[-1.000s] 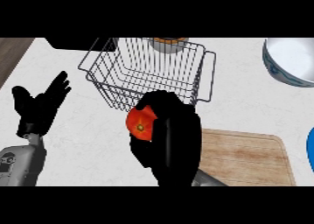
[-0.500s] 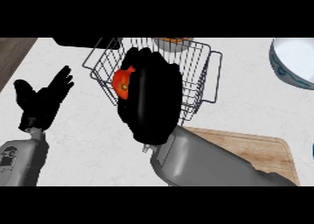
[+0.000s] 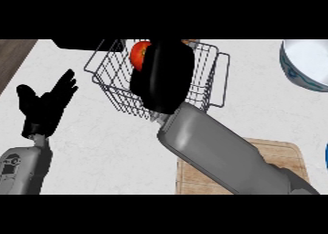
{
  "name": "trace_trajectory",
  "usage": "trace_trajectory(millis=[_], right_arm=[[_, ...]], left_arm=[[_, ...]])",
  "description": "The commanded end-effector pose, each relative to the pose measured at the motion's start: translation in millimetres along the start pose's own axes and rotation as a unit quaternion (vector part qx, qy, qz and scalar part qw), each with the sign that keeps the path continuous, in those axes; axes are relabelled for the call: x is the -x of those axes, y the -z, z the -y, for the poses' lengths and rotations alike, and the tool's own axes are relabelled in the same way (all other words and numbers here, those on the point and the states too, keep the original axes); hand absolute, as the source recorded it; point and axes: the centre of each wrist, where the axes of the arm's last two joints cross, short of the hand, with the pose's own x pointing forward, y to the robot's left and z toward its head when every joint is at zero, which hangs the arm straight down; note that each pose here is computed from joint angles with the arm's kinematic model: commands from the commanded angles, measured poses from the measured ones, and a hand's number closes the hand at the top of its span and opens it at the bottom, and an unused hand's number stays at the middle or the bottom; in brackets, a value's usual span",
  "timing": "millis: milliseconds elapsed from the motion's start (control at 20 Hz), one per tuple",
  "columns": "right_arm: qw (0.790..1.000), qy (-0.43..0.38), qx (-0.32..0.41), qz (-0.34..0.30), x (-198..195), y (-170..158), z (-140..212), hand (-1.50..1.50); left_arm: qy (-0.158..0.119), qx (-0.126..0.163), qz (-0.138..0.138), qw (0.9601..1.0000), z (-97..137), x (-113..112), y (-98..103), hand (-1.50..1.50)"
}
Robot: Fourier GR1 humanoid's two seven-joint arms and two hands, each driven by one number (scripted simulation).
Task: Pick the tomato from the cutting board and place it in the basket
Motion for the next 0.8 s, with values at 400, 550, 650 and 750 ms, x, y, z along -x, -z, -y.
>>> trace_trajectory(millis=[400,550,650,750], right_arm=[[0.990,0.104,0.023,-0.088,-17.8,16.1,-10.1,-1.50],[0.979,0.153,0.056,-0.124,-6.9,29.2,-4.6,-1.50],[0.966,0.198,0.082,-0.147,0.4,39.4,6.3,-1.50],[0.954,0.228,0.104,-0.162,13.3,44.6,10.5,-1.50]], left_arm=[[-0.004,-0.005,-0.006,1.0000,-5.2,-15.4,2.8,0.00],[-0.001,-0.015,-0.010,0.9998,-15.8,-2.6,-1.3,0.00],[-0.001,-0.029,-0.013,0.9995,-22.1,7.2,-8.3,0.00],[-0.002,-0.030,-0.013,0.9995,-18.0,4.1,-6.1,0.00]])
